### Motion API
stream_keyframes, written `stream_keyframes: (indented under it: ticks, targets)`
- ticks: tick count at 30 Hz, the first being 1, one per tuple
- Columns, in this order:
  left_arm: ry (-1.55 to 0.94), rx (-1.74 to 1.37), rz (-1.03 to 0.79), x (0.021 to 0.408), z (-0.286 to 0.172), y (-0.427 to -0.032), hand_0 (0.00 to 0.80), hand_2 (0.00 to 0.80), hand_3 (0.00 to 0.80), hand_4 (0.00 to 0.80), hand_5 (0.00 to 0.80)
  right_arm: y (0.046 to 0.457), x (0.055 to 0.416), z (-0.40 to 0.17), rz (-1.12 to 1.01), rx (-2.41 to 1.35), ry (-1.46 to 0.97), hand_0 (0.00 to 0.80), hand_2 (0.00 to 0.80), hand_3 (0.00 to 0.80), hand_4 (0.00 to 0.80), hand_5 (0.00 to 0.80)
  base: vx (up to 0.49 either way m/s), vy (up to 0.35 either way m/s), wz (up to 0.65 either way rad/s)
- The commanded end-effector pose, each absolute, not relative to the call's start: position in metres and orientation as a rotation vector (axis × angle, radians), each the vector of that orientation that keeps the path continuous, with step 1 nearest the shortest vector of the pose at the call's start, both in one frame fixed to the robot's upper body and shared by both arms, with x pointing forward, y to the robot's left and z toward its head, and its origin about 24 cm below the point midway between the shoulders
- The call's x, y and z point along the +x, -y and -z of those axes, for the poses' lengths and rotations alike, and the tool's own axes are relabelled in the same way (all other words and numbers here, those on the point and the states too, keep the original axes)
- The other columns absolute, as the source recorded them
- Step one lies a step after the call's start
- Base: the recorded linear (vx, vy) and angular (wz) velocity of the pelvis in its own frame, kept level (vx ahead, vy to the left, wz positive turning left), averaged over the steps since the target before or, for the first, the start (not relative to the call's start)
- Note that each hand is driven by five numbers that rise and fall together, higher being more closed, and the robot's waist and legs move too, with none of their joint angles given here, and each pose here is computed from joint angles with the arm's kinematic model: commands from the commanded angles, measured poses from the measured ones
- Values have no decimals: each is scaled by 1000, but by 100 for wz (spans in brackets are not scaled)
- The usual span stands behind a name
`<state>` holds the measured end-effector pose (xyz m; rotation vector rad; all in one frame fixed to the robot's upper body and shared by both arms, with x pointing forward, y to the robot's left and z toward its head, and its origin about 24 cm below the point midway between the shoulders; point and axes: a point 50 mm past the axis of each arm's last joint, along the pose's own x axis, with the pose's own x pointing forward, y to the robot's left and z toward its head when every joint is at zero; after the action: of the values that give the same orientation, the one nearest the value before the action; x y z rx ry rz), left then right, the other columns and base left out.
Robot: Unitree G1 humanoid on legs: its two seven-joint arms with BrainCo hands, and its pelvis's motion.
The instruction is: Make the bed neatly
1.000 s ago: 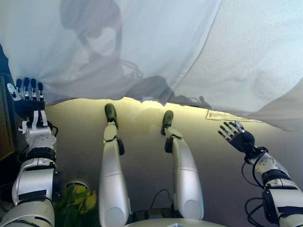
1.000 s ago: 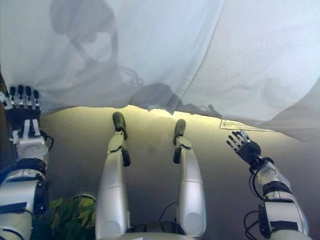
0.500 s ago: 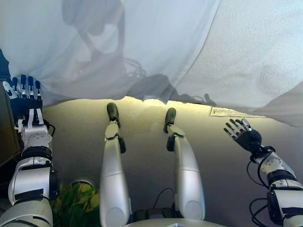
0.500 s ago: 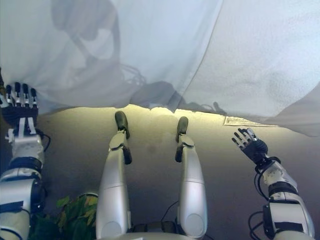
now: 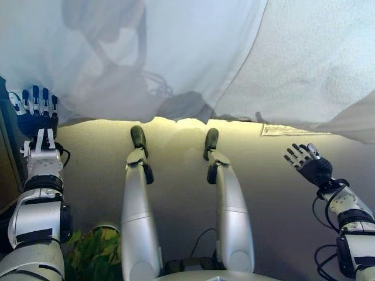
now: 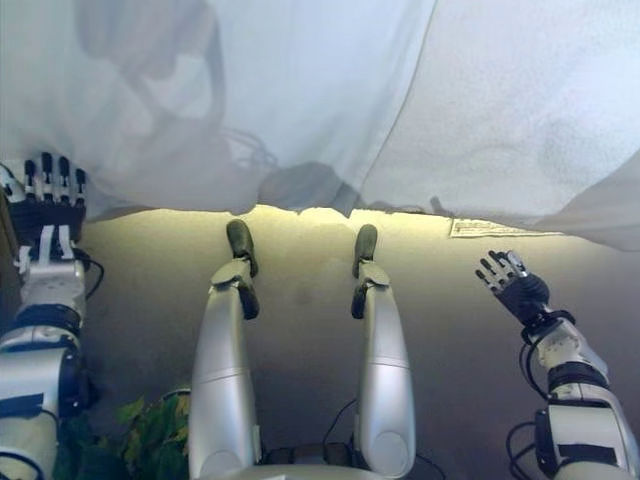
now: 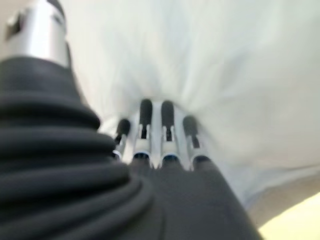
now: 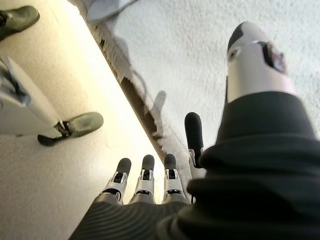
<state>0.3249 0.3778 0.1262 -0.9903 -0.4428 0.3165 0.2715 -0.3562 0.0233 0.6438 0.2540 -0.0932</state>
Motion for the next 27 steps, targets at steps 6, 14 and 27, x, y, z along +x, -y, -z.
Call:
stream_keyframes:
  ticks: [6,14,27]
  targets:
    - [395,-1107,-556,313,-123,-403,0,0,0,0,0,384,248,-27,145,593,-229,0,0,0,0,0,14,7,-7]
    - [389,-1224,-766,284,-109,-429,0,0,0,0,0,384,251,-33,142,580,-204,0,0,0,0,0,0,0,0]
    - [419,-1198,-857,256,-99,-448,0,0,0,0,0,399,235,-37,168,559,-182,0,0,0,0,0,-4,2,2]
